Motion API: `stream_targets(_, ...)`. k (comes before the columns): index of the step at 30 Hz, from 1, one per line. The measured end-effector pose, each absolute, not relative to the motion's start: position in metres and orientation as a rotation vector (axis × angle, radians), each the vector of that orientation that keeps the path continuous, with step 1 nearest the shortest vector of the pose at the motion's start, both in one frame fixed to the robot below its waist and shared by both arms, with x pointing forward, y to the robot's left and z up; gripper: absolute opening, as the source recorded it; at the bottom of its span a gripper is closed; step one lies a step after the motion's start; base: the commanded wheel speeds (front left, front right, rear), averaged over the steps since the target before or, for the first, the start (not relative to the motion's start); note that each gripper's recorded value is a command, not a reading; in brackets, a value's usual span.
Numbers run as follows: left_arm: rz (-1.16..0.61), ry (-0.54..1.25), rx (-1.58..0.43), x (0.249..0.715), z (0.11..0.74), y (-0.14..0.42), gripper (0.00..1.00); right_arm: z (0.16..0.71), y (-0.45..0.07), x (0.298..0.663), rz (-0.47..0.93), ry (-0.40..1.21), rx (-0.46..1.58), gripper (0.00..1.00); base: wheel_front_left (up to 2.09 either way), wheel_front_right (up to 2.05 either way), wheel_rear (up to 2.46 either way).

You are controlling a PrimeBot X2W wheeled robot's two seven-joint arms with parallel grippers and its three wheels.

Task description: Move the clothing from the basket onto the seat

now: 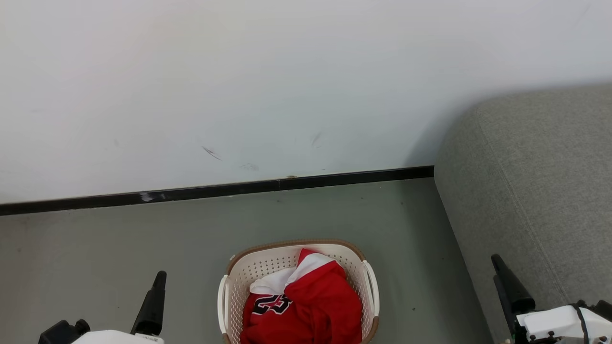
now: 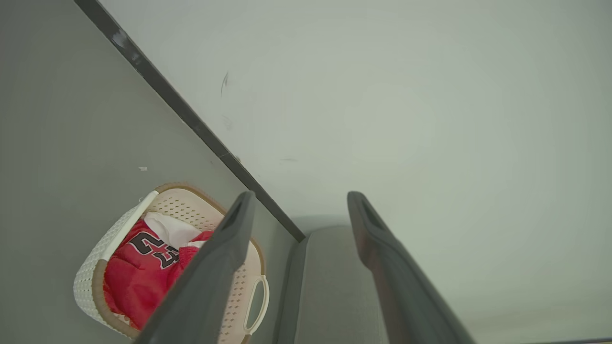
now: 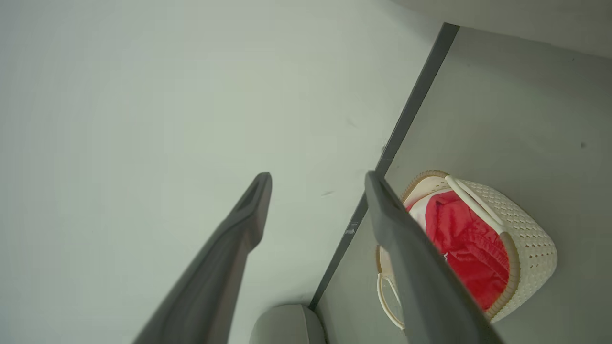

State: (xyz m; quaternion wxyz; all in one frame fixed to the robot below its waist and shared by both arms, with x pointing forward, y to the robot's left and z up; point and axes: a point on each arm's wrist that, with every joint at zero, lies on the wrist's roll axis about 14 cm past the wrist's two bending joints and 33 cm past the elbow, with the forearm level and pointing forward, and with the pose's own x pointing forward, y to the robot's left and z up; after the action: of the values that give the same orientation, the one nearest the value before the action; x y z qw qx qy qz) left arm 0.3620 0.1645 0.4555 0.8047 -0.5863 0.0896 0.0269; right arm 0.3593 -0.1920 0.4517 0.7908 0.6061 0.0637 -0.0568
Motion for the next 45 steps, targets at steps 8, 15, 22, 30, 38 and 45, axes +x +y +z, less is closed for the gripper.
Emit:
stream_targets(8, 0.035, 0.174, -1.083, 0.366, 0.465, 0.164, 1.00, 0.458, -0.187, 0.364, -0.083, 0.131, 1.136, 1.00, 0.00, 0.00, 0.00)
stream_targets(15, 0.019, 0.160, -0.929, 0.368, 0.471, 0.162, 1.00, 0.461, -0.180, 0.366, -0.052, 0.131, 1.008, 1.00, 0.00, 0.00, 0.00)
stream_targets(22, 0.009, 0.143, -0.802, 0.368, 0.476, 0.160, 1.00, 0.463, -0.174, 0.366, -0.023, 0.128, 0.885, 1.00, 0.00, 0.00, 0.00)
stream_targets(30, 0.005, 0.117, -0.650, 0.366, 0.483, 0.160, 1.00, 0.466, -0.170, 0.365, -0.004, 0.112, 0.758, 1.00, 0.00, 0.00, 0.00)
stream_targets(38, 0.004, 0.083, -0.505, 0.365, 0.490, 0.159, 1.00, 0.469, -0.167, 0.364, 0.017, 0.097, 0.632, 1.00, 0.00, 0.00, 0.00)
stream_targets(45, 0.007, 0.057, -0.393, 0.365, 0.493, 0.159, 1.00, 0.471, -0.164, 0.364, 0.040, 0.083, 0.522, 1.00, 0.00, 0.00, 0.00)
